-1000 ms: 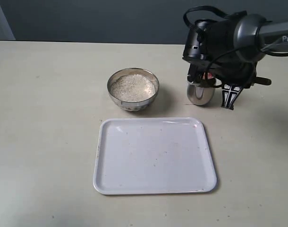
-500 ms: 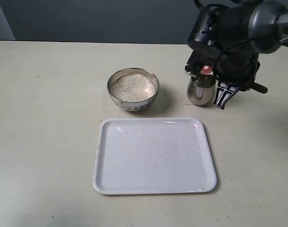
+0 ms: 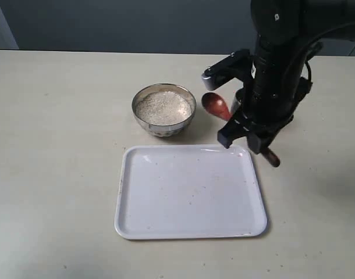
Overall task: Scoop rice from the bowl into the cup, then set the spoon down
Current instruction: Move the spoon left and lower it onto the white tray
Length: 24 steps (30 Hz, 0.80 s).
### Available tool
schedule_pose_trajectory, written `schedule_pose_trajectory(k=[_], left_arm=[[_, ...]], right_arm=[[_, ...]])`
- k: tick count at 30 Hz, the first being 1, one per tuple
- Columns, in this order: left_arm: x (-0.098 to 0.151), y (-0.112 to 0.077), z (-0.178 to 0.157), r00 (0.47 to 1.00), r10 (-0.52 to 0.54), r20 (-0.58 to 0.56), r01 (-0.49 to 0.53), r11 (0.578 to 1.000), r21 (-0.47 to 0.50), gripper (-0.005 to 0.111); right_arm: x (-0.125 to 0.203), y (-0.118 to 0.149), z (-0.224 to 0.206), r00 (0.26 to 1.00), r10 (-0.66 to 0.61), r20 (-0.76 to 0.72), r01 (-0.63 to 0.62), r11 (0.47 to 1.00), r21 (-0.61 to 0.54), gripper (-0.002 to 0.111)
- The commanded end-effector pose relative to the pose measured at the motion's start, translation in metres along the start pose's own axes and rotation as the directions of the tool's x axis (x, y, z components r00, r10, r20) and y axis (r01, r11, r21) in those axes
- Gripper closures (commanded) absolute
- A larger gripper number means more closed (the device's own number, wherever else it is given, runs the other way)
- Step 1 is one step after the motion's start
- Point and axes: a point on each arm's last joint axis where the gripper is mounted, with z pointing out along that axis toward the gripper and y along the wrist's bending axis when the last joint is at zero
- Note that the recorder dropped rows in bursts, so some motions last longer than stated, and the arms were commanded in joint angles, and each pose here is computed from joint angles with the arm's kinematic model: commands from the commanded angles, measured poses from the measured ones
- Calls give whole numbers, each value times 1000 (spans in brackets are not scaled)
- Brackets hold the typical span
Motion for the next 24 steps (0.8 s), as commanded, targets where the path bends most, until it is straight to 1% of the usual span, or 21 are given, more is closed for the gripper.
schedule_pose_trajectory(k=[1, 4, 6, 11, 15, 18, 24], left_arm=[[-2, 0, -1, 1000, -6, 15, 6, 1000, 2, 106], [-2, 0, -1, 1000, -6, 15, 6, 1000, 2, 106], [-2, 0, -1, 1000, -6, 15, 6, 1000, 2, 106], [-2, 0, -1, 1000, -6, 15, 6, 1000, 2, 106], [-2, 0, -1, 1000, -6, 15, 6, 1000, 2, 106], [-2, 0, -1, 1000, -6, 15, 6, 1000, 2, 106], [-2, 0, -1, 1000, -6, 15, 6, 1000, 2, 106]], right_arm=[[-2, 23, -4, 989, -130, 73, 144, 959, -244, 109], [-4, 30, -5, 953, -266, 146, 299, 905, -302, 109], [-6, 31, -1, 940, -306, 148, 338, 891, -304, 109], [-13, 26, 26, 932, -356, 69, 360, 889, -282, 109], [-23, 24, 53, 933, -356, 47, 355, 893, -276, 109], [-29, 27, 71, 926, -376, 37, 372, 888, -272, 109], [-32, 43, 98, 896, -442, -32, 418, 866, -275, 109]])
